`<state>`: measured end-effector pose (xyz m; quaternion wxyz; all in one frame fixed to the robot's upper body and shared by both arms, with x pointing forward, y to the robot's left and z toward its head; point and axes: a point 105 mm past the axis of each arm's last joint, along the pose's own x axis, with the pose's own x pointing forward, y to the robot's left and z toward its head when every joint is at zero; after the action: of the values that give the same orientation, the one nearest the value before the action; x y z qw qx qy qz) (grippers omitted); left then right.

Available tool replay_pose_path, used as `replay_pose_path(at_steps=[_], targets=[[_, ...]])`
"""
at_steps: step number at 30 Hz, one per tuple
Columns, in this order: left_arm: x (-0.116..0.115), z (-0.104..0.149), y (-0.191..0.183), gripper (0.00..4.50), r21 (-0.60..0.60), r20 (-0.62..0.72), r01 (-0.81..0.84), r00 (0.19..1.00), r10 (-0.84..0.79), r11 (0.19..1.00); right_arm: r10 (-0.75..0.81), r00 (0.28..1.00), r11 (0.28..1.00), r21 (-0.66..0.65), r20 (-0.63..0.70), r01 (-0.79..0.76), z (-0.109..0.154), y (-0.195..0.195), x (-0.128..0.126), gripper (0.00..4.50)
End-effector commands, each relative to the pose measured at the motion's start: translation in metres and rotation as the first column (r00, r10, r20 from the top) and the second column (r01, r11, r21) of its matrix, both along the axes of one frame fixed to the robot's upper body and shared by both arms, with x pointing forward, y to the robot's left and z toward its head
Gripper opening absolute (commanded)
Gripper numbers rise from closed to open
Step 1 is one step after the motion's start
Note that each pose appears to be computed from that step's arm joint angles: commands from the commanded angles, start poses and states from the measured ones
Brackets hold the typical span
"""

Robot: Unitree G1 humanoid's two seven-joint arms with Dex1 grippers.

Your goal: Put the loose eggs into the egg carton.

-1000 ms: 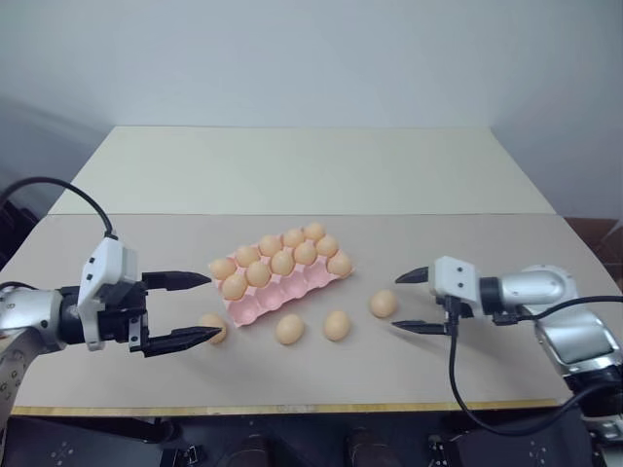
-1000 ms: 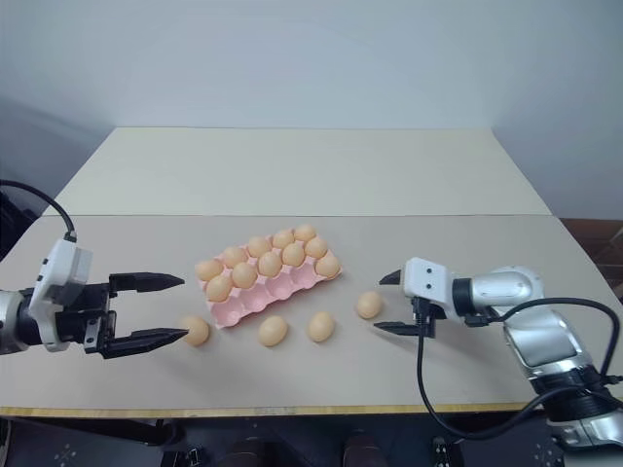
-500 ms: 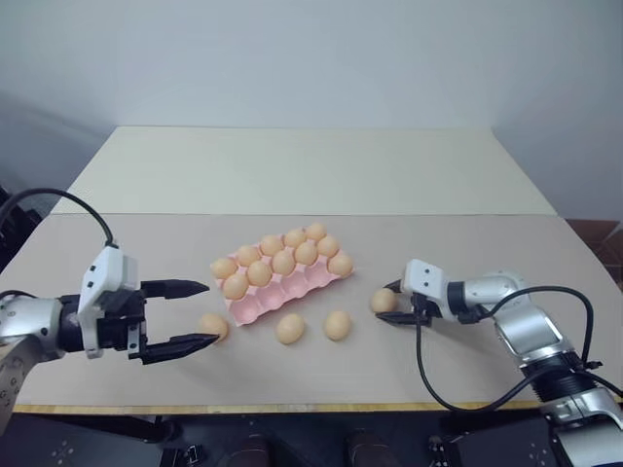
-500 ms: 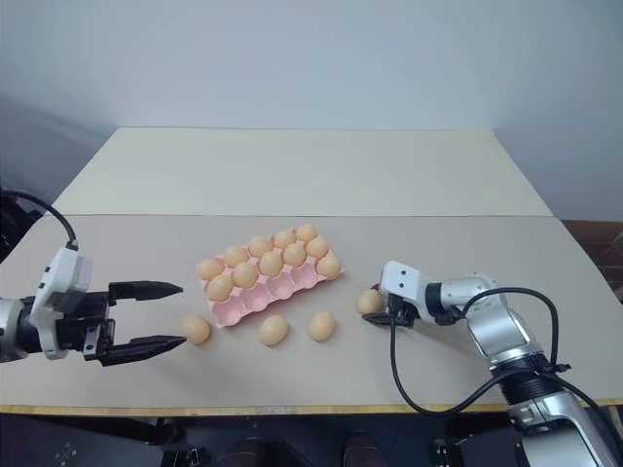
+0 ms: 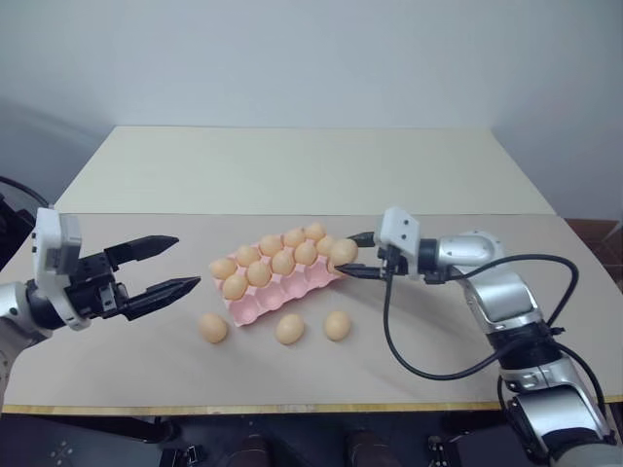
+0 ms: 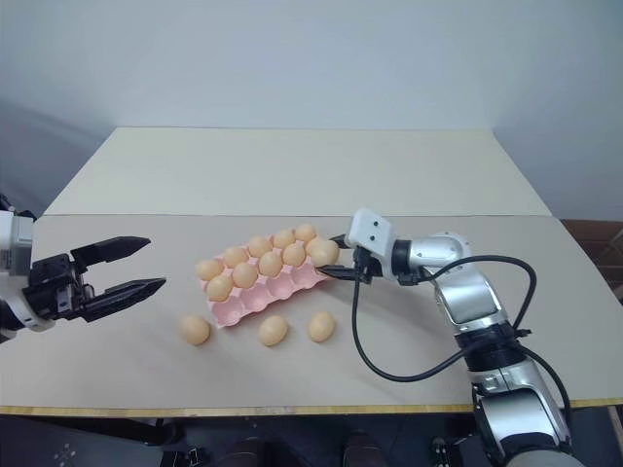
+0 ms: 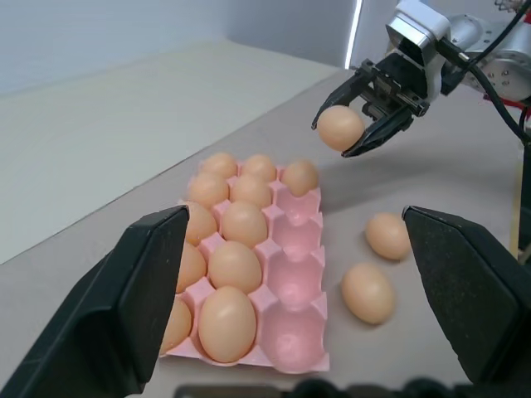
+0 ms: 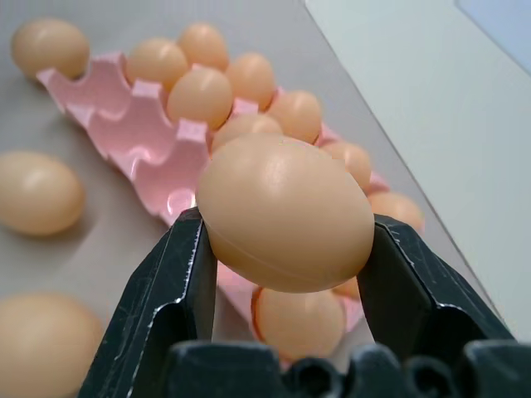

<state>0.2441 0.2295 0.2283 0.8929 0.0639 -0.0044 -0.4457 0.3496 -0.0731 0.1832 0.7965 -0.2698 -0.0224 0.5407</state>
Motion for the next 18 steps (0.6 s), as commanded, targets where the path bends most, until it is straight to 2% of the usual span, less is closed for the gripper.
replay_pose_path(at_steps=[1,4,5,7,10,11,14,18], targets=[[-0.005,0.004,-0.004,4.50,0.029,0.014,0.019,1.000,-0.019,0.999,-0.007,1.000,1.000,-0.023,0.029,0.007,-0.004,0.012,0.005,2.34],[-0.007,0.002,-0.003,4.50,0.052,0.003,0.029,1.000,-0.029,0.998,-0.021,0.999,0.999,-0.031,0.039,0.022,-0.012,0.022,0.009,2.34],[-0.008,0.001,-0.003,4.50,0.062,-0.001,0.033,0.999,-0.033,0.998,-0.022,0.999,0.999,-0.034,0.041,0.024,-0.015,0.026,0.009,2.85],[-0.008,0.000,-0.003,4.50,0.071,-0.005,0.036,0.999,-0.036,0.997,-0.035,0.998,0.999,-0.036,0.045,0.036,-0.017,0.030,0.012,3.20],[-0.009,0.000,-0.004,4.50,0.081,-0.011,0.049,0.999,-0.049,0.995,-0.064,0.997,0.997,-0.036,0.038,0.065,-0.021,0.033,0.016,4.28],[-0.009,0.000,-0.004,4.50,0.082,-0.012,0.052,0.999,-0.051,0.995,-0.064,0.997,0.997,-0.037,0.036,0.066,-0.021,0.033,0.016,4.46],[-0.010,0.000,-0.005,4.50,0.086,-0.012,0.055,0.998,-0.055,0.995,-0.085,0.995,0.996,-0.025,0.056,0.086,-0.016,0.025,0.016,4.46],[-0.011,-0.003,-0.006,4.50,0.105,-0.031,0.077,0.997,-0.074,0.992,-0.075,0.996,0.992,0.104,0.040,0.071,0.005,0.006,0.005,4.46]])
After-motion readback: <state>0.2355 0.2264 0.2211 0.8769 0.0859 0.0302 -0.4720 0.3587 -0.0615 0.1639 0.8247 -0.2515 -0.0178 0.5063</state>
